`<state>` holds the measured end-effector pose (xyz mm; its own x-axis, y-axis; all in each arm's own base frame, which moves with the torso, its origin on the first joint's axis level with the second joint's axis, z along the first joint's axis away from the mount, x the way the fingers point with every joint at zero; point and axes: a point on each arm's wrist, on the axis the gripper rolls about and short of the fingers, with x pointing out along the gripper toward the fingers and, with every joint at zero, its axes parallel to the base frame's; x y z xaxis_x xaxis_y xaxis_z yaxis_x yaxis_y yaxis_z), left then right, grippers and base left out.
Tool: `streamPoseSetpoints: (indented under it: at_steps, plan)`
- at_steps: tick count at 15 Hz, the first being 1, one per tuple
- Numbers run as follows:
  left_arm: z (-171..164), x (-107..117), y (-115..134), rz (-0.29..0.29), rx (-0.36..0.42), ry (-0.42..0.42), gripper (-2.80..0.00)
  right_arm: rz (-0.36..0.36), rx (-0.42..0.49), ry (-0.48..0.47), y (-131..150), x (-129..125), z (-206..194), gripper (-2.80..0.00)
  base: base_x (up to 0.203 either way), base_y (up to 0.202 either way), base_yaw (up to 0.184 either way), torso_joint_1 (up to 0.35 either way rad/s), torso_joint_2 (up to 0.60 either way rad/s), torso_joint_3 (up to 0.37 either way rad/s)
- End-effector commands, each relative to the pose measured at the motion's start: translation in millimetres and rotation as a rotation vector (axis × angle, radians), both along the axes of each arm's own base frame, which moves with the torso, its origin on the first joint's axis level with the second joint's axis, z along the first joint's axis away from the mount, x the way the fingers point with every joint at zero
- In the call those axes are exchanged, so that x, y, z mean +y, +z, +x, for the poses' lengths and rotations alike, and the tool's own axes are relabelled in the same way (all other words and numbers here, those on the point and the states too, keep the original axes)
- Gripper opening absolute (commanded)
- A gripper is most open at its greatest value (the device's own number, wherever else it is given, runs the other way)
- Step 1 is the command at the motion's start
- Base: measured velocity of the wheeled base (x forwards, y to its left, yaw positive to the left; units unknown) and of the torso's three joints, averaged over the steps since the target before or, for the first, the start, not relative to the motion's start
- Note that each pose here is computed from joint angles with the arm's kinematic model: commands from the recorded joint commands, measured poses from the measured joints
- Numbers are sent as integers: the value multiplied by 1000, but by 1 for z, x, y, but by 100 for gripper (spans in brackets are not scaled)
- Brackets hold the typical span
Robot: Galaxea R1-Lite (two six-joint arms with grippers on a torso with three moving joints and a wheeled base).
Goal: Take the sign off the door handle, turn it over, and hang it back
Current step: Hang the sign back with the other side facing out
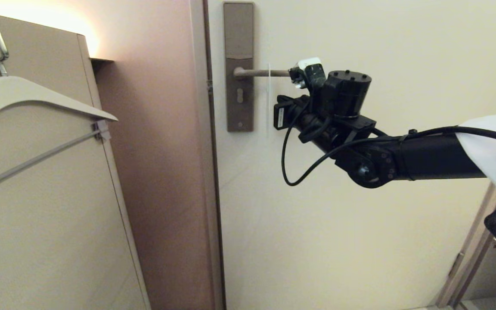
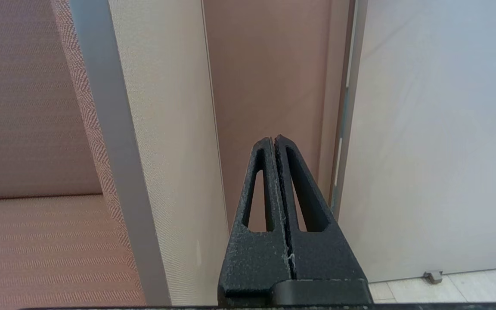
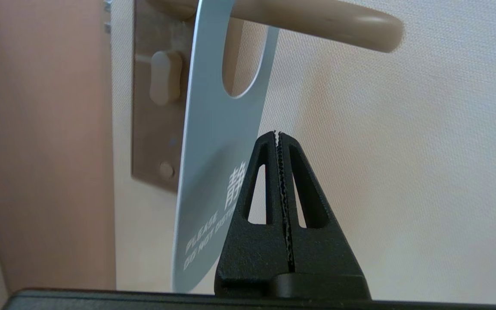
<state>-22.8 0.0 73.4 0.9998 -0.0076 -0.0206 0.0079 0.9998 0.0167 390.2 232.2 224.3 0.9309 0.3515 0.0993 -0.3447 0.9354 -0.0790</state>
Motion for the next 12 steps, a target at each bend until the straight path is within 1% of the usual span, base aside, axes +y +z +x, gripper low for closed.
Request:
streamPoseSetpoints:
  at_steps: [1, 5, 9, 12]
  plan:
    - [0, 0, 0, 0, 0, 0, -280, -6, 5, 8, -13, 11, 8, -280, 0, 0, 0, 0, 0, 0]
    - [0, 0, 0, 0, 1, 0, -280, 16, -23, 47, -8, 37, 0, -280, 0, 0, 0, 0, 0, 0]
    - [0, 0, 0, 0, 1, 0, -280, 57, -70, 68, -9, 72, -9, -280, 0, 0, 0, 0, 0, 0]
    - [0, 0, 0, 0, -1, 0, -280, 46, -51, 75, -23, 88, -12, -280, 0, 0, 0, 0, 0, 0]
